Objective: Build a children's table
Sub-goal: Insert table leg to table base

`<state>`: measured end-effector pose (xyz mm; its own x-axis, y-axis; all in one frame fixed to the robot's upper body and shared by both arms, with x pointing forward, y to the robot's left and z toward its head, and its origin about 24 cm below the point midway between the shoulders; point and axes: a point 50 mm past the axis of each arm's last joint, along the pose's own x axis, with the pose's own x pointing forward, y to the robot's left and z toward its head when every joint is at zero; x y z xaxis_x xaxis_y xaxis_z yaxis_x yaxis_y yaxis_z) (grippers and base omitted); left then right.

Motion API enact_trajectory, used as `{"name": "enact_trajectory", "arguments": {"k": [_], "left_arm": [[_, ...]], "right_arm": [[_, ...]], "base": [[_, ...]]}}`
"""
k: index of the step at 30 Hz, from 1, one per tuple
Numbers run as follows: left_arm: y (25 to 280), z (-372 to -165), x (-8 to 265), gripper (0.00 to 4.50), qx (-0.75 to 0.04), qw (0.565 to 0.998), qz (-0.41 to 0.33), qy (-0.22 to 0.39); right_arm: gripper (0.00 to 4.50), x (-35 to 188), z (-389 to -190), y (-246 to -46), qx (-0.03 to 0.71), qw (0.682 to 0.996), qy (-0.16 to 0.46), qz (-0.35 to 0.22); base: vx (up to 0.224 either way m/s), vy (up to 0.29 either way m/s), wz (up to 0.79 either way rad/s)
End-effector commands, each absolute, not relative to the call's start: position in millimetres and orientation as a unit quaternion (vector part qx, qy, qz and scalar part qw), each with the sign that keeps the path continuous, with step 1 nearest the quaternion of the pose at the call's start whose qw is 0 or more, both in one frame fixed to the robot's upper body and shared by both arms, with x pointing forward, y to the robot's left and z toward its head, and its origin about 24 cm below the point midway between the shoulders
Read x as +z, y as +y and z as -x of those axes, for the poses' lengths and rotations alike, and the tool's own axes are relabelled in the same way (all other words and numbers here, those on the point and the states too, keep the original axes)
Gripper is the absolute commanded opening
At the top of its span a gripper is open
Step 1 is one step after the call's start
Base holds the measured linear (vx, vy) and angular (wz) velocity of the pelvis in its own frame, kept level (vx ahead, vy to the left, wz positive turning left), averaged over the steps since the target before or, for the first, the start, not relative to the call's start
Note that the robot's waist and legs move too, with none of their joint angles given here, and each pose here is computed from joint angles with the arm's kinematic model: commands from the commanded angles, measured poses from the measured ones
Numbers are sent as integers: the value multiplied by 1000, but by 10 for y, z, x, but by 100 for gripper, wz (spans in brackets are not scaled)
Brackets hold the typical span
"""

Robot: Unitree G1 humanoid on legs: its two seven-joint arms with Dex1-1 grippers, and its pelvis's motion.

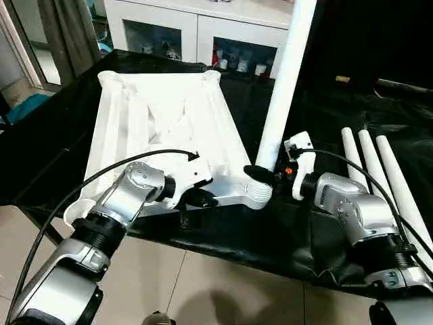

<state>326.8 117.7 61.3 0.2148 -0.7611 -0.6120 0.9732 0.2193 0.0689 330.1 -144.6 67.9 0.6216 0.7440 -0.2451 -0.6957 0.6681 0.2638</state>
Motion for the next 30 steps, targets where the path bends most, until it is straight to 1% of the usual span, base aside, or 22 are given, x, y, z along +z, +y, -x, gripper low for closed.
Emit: {"name": "enact_trajectory", "arguments": {"k": [1, 7, 9, 13, 14, 17, 18, 22, 26, 30], "left_arm": [[1082, -3245, 674, 0, -598, 746, -210, 205], [1086, -3242, 668, 0, -598, 745, -210, 208], [1089, -3241, 665, 0, -598, 744, -211, 209], [1092, -3243, 665, 0, -599, 744, -212, 210], [1095, -3250, 671, 0, -598, 744, -212, 208], [1095, -3259, 679, 0, -597, 746, -212, 205], [1090, -3269, 687, 0, -595, 748, -212, 202], [1081, -3279, 696, 0, -594, 751, -209, 198], [1052, -3289, 703, 0, -592, 756, -202, 192], [1052, -3294, 708, 0, -592, 757, -201, 190]], "right_arm": [[193, 669, -3337, -1477, 389, 903, 162, -80], [193, 600, -3339, -1461, 391, 901, 161, -96], [193, 519, -3323, -1470, 389, 900, 166, -109], [193, 478, -3305, -1484, 388, 899, 167, -115], [193, 435, -3282, -1506, 384, 899, 164, -129], [193, 390, -3259, -1534, 378, 901, 159, -140], [193, 348, -3238, -1560, 368, 904, 154, -155], [193, 278, -3201, -1597, 353, 907, 147, -174], [192, 110, -3081, -1664, 321, 914, 135, -210], [191, 64, -3035, -1664, 317, 916, 127, -210]], "base": [[0, 0, 0], [0, 0, 0], [0, 0, 0], [0, 0, 0], [0, 0, 0], [0, 0, 0], [0, 0, 0], [0, 0, 0], [0, 0, 0], [0, 0, 0]]}}
